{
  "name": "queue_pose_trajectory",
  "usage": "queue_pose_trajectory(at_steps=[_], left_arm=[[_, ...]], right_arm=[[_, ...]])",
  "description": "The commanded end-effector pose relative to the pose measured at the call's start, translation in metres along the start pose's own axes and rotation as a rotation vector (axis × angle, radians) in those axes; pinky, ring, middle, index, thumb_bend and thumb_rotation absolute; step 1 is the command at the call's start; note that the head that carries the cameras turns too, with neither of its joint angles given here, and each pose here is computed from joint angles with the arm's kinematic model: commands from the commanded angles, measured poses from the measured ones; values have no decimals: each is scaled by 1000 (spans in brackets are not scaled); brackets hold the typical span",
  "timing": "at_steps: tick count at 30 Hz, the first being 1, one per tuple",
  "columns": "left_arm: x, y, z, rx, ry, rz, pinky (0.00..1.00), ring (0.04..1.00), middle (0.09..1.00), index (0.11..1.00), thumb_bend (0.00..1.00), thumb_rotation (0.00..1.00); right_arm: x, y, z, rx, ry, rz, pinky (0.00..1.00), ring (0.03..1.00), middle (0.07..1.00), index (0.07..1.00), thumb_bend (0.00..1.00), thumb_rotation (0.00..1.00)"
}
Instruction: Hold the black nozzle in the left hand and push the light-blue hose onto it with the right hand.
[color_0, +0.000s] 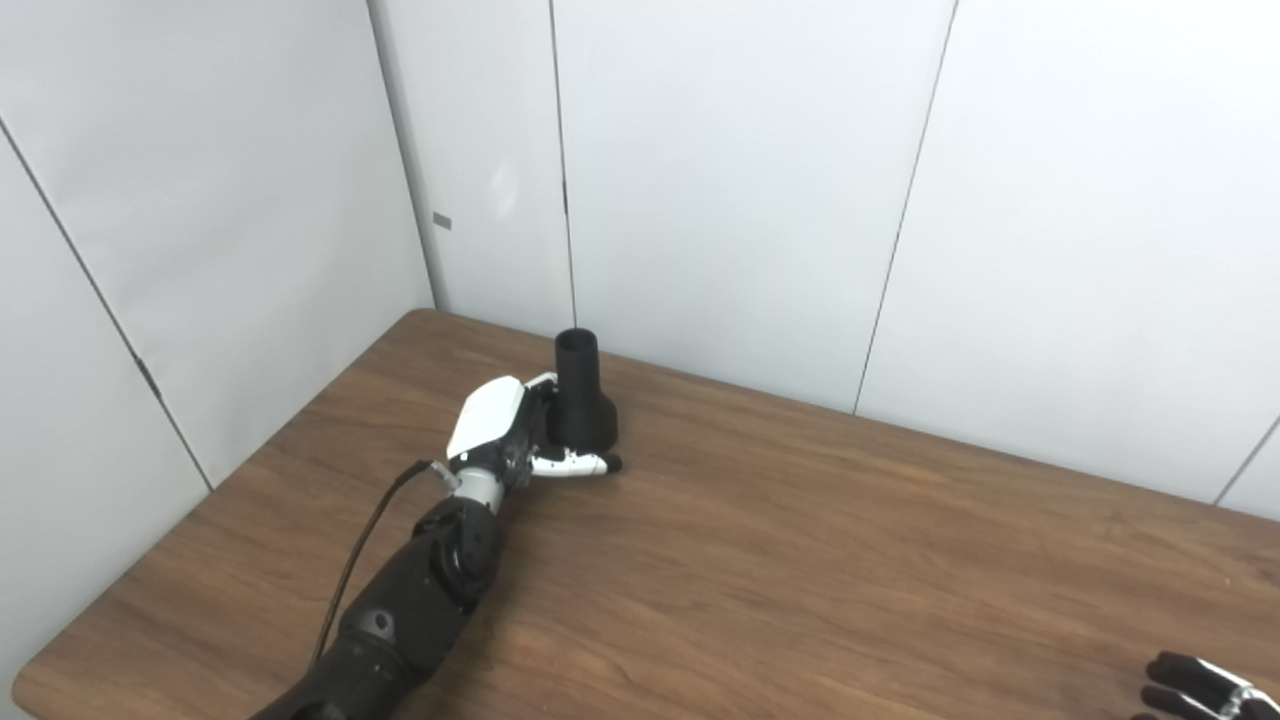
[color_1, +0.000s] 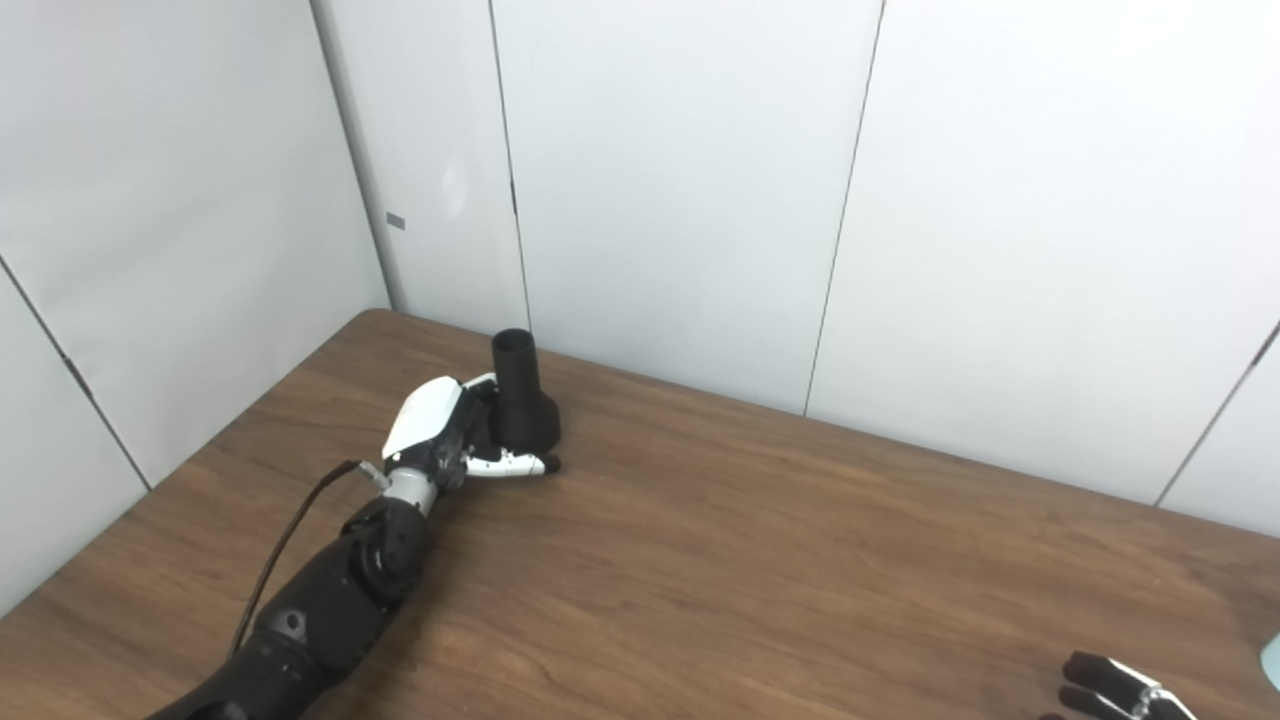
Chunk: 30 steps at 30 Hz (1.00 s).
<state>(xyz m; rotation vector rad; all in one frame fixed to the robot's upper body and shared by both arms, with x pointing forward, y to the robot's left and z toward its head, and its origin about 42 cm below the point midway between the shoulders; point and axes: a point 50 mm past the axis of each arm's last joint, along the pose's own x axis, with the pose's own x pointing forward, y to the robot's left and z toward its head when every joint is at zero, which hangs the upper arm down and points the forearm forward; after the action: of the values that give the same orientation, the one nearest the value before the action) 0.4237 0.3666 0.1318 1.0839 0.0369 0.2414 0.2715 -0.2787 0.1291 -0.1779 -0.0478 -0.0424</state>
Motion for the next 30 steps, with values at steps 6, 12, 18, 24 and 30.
queue_pose_trajectory(at_steps=[6,12,18,24,30], left_arm=[[-17,-32,-10,130,83,-106,1000,776,763,790,1000,319],[-23,-37,-6,212,78,-110,1000,771,763,782,1000,324],[-23,-45,-14,255,89,-104,1000,762,750,773,1000,308],[-28,-45,-15,183,47,-14,996,665,570,685,984,232],[-41,-55,-12,162,-54,105,892,520,463,533,565,10]], right_arm=[[-3,-11,9,-42,-23,-15,610,700,716,678,206,0],[-5,-11,10,-48,-16,-22,608,702,719,683,212,0],[-6,-12,11,-41,-23,-13,598,693,711,674,214,0],[-6,-11,12,-52,-24,-15,611,698,715,674,218,0],[-7,-12,12,-46,-24,-16,602,688,704,663,217,0]])
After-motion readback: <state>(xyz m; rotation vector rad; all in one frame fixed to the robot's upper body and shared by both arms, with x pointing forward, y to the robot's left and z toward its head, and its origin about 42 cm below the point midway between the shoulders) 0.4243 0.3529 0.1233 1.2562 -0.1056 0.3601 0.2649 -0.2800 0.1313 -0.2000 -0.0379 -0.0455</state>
